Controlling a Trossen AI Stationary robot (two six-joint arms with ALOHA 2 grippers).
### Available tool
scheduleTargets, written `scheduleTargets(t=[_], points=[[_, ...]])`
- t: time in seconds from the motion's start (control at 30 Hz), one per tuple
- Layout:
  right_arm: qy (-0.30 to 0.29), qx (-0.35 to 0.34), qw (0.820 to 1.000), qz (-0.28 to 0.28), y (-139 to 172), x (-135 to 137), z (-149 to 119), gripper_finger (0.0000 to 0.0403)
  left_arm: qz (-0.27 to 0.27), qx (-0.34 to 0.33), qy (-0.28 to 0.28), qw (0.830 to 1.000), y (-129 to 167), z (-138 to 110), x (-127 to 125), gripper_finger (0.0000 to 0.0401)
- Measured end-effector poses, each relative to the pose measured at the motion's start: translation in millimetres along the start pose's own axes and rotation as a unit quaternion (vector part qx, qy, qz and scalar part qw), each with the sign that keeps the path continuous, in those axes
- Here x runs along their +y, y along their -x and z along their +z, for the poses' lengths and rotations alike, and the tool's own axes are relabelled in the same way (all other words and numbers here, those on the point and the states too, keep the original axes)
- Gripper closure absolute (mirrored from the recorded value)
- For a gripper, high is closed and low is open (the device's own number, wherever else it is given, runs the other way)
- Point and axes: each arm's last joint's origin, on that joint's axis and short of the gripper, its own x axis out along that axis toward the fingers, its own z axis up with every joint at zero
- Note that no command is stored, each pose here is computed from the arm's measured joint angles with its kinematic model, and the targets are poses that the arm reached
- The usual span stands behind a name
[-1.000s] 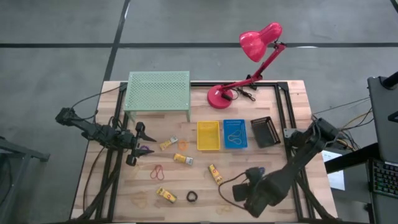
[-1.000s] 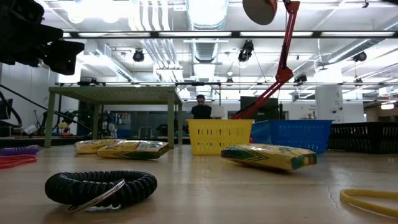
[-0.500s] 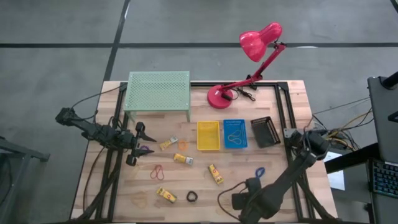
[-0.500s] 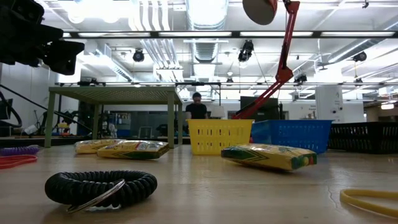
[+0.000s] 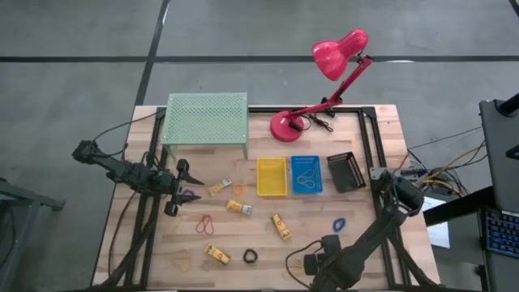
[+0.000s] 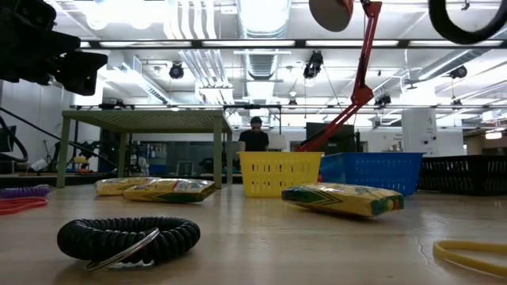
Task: Pick & Place Office Desk Supplies
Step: Put the right red rubber band into the blue basket
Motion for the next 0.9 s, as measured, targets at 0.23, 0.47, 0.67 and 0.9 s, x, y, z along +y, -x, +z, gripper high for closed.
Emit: scheduleTargets(t=[0.23,0.47,0.67,0.9], points=[[0.008,-0.014,1.0,-0.011,-11,-3,-2,0.0275,0.0,0.0,0.0,1.0,0,0,0,0.0182],[0.01,-0.018,1.0,-0.008,-22,-5,0,0.0292,0.0,0.0,0.0,1.0,0,0,0,0.0182],[0.027,-0.023,0.999,0.0,-25,-6,1,0.0302,0.0,0.0,0.0,1.0,0,0,0,0.0182],[0.054,-0.02,0.998,0.0,-25,-5,1,0.0344,0.0,0.0,0.0,1.0,0,0,0,0.0182]])
